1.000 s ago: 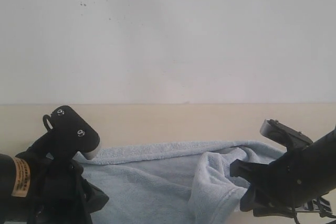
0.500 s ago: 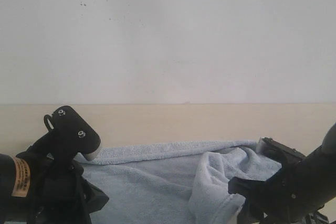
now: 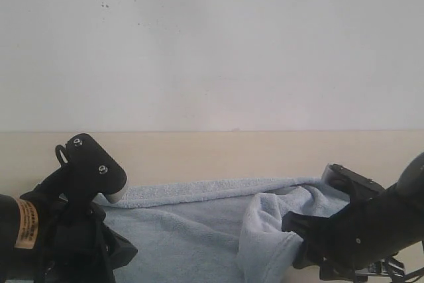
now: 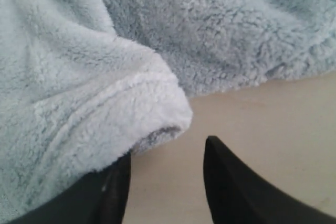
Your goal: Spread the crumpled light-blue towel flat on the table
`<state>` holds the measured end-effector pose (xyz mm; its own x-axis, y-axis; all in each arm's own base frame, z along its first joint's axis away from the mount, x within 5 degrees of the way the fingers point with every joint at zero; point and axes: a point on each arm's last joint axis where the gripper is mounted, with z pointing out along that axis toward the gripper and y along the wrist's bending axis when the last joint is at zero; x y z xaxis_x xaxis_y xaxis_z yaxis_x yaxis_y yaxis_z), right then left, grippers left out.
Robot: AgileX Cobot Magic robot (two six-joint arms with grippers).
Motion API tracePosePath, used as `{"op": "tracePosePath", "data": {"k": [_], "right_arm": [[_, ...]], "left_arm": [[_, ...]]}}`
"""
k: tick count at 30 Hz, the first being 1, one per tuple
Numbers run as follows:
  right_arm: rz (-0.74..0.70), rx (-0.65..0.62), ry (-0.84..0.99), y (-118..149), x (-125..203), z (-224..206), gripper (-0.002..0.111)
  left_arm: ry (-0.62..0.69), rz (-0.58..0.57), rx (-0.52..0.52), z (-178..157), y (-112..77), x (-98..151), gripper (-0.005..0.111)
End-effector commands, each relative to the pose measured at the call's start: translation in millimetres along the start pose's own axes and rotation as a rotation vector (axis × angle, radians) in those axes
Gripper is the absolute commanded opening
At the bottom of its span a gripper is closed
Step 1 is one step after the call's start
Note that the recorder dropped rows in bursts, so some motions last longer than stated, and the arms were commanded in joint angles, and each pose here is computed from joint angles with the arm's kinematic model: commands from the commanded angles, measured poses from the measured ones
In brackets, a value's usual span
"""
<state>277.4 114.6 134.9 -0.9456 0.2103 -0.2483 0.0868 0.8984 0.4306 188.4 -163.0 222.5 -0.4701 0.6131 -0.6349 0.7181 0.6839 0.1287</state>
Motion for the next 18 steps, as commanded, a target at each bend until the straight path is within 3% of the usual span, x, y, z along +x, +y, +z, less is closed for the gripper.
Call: {"op": "tracePosePath", "data": {"k": [1, 6, 18], "right_arm": [[-0.037, -0.034, -0.003, 16, 1, 5, 0.043], [-0.043, -0.075, -0.023, 33, -6, 2, 0.043], [0.022, -0.098, -0.017, 35, -5, 2, 0.043]], "left_arm": [[0.003, -0.001, 0.003, 1, -0.4, 1, 0.004], [0.003, -0.001, 0.003, 1, -0.4, 1, 0.004], [0.003, -0.001, 0.003, 1, -0.4, 1, 0.004]]}}
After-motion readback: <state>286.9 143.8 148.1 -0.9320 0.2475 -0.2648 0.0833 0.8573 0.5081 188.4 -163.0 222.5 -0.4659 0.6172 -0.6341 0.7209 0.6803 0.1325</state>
